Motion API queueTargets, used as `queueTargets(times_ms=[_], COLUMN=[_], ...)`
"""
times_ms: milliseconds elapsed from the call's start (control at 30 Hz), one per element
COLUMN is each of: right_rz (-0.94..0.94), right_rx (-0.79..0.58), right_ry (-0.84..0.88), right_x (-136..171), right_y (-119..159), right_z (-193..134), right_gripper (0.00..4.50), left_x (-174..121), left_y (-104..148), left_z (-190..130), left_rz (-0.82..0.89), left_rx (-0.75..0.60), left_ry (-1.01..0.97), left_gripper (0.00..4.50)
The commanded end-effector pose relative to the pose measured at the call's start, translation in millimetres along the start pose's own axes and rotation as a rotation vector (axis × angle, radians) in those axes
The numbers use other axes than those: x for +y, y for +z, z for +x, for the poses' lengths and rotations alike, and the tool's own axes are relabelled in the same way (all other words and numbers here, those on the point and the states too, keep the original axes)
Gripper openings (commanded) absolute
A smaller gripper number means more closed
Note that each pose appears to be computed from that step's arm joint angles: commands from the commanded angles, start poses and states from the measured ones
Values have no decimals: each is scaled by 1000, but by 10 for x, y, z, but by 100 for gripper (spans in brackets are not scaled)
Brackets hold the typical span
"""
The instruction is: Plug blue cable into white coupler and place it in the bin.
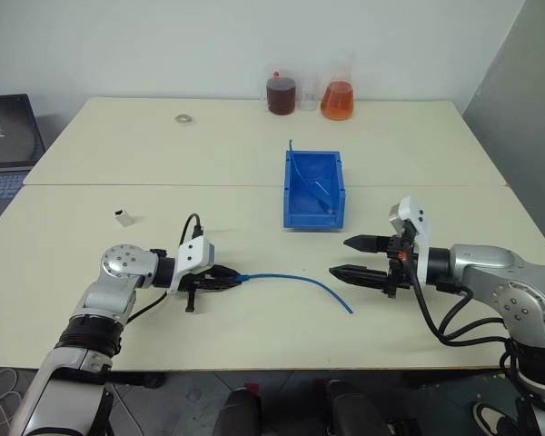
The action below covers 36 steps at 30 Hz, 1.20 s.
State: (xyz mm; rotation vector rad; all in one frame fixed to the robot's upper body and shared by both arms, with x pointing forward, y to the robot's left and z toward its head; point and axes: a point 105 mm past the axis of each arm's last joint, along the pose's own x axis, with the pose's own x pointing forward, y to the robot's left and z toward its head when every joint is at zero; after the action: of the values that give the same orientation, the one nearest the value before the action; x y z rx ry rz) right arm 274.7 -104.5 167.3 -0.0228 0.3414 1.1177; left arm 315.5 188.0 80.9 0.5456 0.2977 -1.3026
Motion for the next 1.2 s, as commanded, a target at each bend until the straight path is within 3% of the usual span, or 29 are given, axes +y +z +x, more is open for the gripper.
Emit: queueTargets(times_ms=[33,333,533,633,733,900,1200], right_rz=[-47,3,77,98,124,196,250], right_rx=[-24,-121,-172,-206,-280,-385,-408], right_ry=[13,29,82,85,77,141,183], right_x=[49,175,318,277,155,134,215], right_y=[82,193,207,293,509,820,899], right_z=[-4,12,25,11,-48,-143,-53], right_gripper=[450,450,450,450,450,450,450], left_x=[-6,246,211,147,87,0,-43], left_y=[-81,865,1659,1883,1998,1975,1986], left_z=[2,93,81,37,-28,-46,-8], left_rz=[-89,-343,-446,-487,-544,-608,-657], left_rx=[16,-356,-602,-670,-716,-708,-730], left_ry=[34,145,75,-8,-104,-189,-231], left_gripper=[23,23,23,23,23,23,23])
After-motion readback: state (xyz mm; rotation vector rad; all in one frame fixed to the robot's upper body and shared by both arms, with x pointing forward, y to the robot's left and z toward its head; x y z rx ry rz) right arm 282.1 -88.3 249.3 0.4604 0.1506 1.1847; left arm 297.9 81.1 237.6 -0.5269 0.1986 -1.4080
